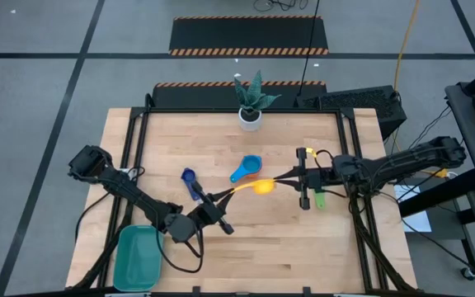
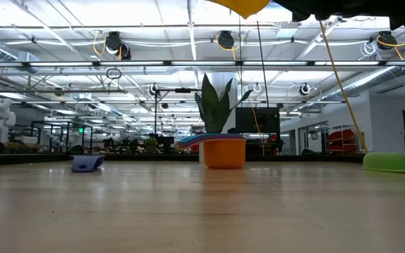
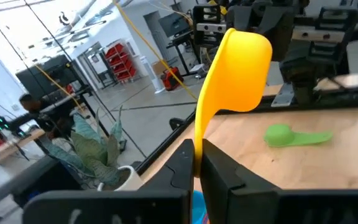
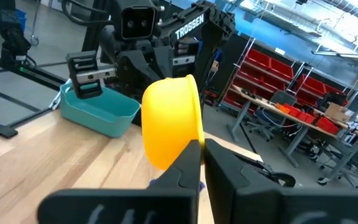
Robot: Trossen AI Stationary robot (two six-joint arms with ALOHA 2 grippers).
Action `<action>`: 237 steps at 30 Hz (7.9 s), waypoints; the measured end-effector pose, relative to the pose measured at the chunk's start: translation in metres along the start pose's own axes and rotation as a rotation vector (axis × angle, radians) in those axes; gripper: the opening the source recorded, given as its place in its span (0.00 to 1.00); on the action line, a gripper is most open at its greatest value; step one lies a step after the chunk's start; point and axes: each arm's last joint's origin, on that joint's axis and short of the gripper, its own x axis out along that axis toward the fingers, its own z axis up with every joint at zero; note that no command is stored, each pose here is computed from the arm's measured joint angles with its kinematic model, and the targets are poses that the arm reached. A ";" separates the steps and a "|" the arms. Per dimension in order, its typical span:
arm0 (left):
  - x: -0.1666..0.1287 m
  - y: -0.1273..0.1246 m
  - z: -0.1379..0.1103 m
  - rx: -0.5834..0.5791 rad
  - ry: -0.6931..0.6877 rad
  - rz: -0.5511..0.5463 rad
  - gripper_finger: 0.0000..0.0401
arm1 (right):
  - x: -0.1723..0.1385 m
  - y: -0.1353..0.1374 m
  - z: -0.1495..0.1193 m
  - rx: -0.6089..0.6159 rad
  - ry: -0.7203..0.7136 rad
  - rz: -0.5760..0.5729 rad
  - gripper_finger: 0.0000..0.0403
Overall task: Nest measuring cups in basket
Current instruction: Stack the yellow measuring cup on the light blue measuring cup, then stack the green measuring cup on the yellow measuring cup
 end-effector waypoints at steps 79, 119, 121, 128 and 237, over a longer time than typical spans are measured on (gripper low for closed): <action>0.090 -0.006 -0.118 0.729 0.381 0.126 0.19 | -0.034 -0.017 -0.012 -0.167 0.411 -0.411 0.15; 0.060 -0.014 -0.137 0.431 0.464 0.010 0.45 | -0.045 -0.016 0.000 -0.127 0.334 -0.406 0.15; 0.058 -0.015 -0.137 0.420 0.462 0.009 0.43 | -0.045 -0.016 0.000 -0.122 0.332 -0.407 0.15; 0.051 -0.003 -0.123 0.208 0.482 0.028 0.36 | -0.045 -0.016 -0.001 -0.119 0.334 -0.407 0.15; 0.038 0.020 -0.088 -0.737 0.615 0.042 0.61 | -0.087 0.146 -0.086 -0.045 1.374 -0.262 0.31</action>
